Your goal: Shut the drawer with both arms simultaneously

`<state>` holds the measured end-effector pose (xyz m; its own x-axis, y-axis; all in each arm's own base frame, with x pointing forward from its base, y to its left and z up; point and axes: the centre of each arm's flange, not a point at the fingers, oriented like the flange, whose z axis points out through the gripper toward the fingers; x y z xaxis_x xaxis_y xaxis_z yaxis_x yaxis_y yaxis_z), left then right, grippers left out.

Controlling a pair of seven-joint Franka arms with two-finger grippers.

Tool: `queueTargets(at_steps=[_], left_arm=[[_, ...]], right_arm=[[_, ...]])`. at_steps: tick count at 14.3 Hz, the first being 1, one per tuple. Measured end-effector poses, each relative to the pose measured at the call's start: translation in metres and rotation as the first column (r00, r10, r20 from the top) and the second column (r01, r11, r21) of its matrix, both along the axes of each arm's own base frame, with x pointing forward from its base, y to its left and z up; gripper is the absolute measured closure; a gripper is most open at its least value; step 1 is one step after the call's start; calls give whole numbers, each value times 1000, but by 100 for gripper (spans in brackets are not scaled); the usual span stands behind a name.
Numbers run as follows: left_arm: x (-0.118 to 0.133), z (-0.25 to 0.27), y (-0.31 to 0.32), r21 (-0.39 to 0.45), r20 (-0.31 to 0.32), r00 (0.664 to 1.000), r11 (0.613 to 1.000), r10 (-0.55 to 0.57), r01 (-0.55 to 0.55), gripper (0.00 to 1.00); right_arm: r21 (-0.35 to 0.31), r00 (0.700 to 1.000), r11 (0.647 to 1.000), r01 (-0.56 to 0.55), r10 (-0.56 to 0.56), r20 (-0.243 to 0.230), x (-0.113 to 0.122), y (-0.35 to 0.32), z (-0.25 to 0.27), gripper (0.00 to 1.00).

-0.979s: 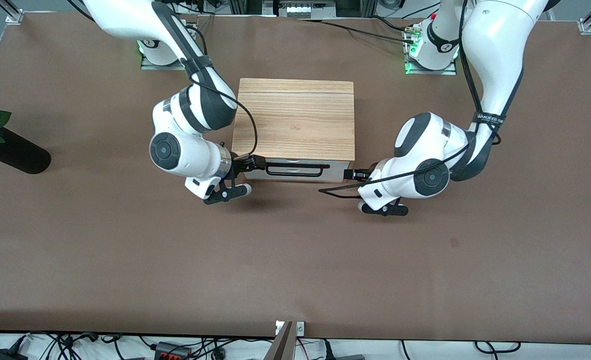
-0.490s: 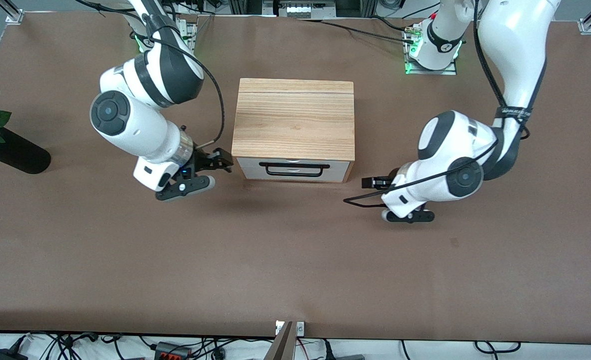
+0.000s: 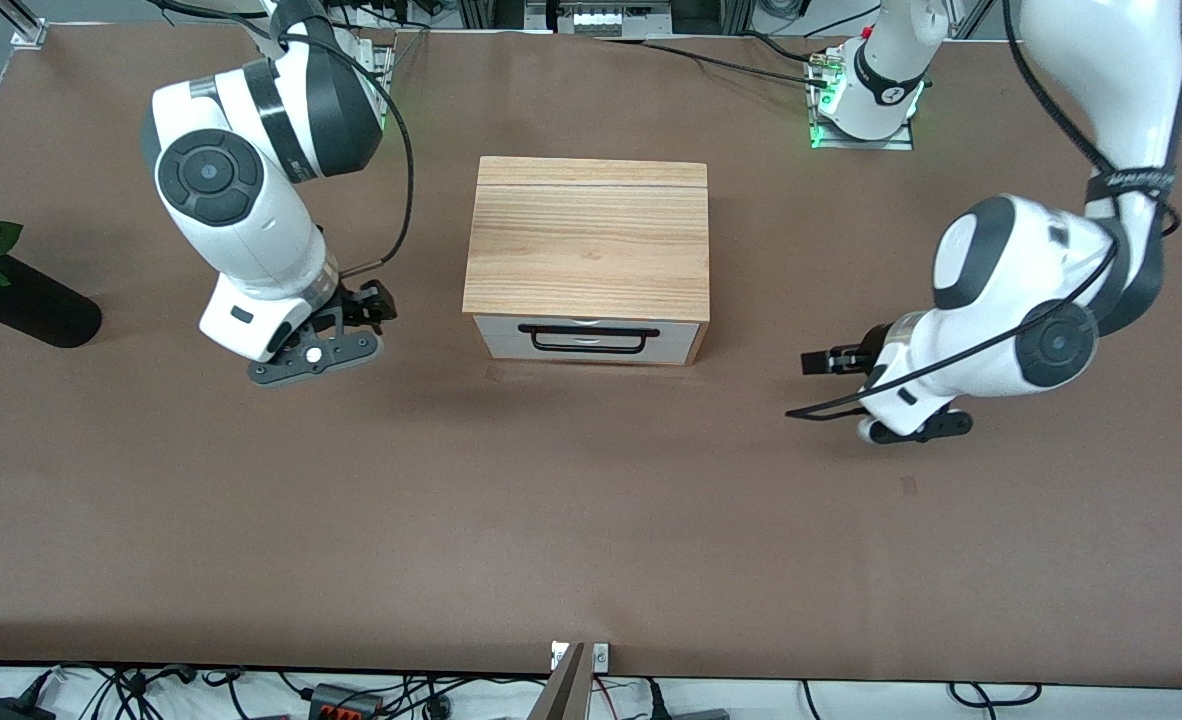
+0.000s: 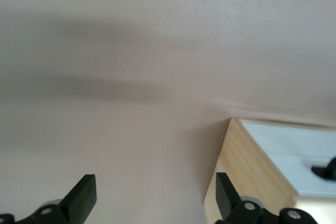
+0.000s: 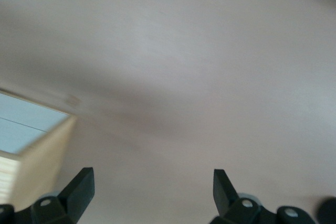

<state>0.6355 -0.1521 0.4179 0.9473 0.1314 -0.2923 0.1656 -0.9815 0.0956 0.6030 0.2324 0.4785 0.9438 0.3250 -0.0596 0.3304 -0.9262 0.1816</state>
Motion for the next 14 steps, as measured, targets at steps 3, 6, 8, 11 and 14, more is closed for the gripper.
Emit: queueTargets(at_steps=[3,6,8,11,14], left_arm=[[-13,51,22,-4,21,997,998,-67,68,0],[-23,85,45,0,32,995,996,-90,90,0],[-29,112,67,8,60,996,998,-68,67,0],[-55,162,91,19,77,996,999,-39,38,0],[-77,195,102,38,99,995,999,-30,26,0]], right_arm=[[-39,998,998,43,-44,-34,0,-25,4,0],[11,990,992,122,-121,-67,6,-52,18,0],[59,968,975,214,-204,-144,8,-86,29,0],[85,942,947,311,-294,-163,19,-164,52,0],[96,947,948,303,-288,-141,23,-198,73,0]])
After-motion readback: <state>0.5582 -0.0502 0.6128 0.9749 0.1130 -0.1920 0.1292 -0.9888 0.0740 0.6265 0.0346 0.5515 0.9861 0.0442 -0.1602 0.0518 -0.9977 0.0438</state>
